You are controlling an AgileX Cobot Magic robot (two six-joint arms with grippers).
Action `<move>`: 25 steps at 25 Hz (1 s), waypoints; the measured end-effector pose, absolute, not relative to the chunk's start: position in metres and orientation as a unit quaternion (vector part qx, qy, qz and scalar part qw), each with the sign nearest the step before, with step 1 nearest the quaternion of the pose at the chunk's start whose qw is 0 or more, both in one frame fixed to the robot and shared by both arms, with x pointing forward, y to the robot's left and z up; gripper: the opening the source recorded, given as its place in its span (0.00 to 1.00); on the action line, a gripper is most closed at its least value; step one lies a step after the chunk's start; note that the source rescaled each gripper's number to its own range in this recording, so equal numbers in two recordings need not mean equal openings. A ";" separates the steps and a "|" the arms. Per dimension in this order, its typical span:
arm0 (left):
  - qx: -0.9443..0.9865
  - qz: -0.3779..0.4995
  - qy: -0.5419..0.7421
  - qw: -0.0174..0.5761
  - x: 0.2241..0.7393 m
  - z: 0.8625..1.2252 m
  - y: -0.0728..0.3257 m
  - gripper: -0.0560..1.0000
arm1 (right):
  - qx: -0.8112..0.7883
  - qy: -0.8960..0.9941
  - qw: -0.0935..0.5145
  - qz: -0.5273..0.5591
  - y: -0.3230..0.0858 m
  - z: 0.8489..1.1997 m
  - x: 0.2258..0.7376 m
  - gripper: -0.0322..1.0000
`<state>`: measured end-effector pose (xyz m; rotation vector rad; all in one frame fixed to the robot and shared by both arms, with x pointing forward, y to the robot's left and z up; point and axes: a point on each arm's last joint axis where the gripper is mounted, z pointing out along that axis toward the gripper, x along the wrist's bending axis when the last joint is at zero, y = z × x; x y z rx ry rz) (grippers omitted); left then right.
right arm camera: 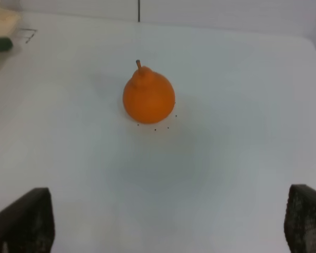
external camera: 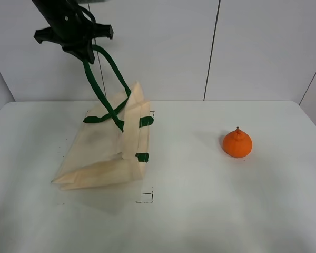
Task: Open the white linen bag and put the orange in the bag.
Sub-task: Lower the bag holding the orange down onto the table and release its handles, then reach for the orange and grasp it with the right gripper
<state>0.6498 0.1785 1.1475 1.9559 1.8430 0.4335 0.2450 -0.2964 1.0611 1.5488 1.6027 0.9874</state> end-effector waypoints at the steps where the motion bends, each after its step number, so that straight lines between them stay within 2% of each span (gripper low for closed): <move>1: 0.701 0.160 0.660 0.216 0.645 1.155 0.180 0.05 | 0.605 0.621 0.334 0.371 -0.296 1.067 0.253 1.00; 6: 0.694 0.176 0.654 0.243 0.629 1.182 0.185 0.05 | 0.639 0.650 0.272 0.307 -0.293 1.093 0.318 1.00; 10: 0.694 0.176 0.654 0.244 0.628 1.183 0.185 0.05 | 0.666 0.677 0.205 0.237 -0.290 1.088 0.397 1.00; 15: 0.695 0.160 0.654 0.253 0.627 1.183 0.182 0.05 | 0.676 0.705 0.124 0.174 -0.282 1.064 0.506 1.00; 19: 0.699 0.155 0.649 0.256 0.626 1.183 0.176 0.05 | 0.666 0.725 0.085 0.152 -0.271 1.039 0.578 1.00; 25: 0.701 0.153 0.648 0.257 0.625 1.183 0.175 0.05 | 0.669 0.729 0.058 0.130 -0.260 0.994 0.645 1.00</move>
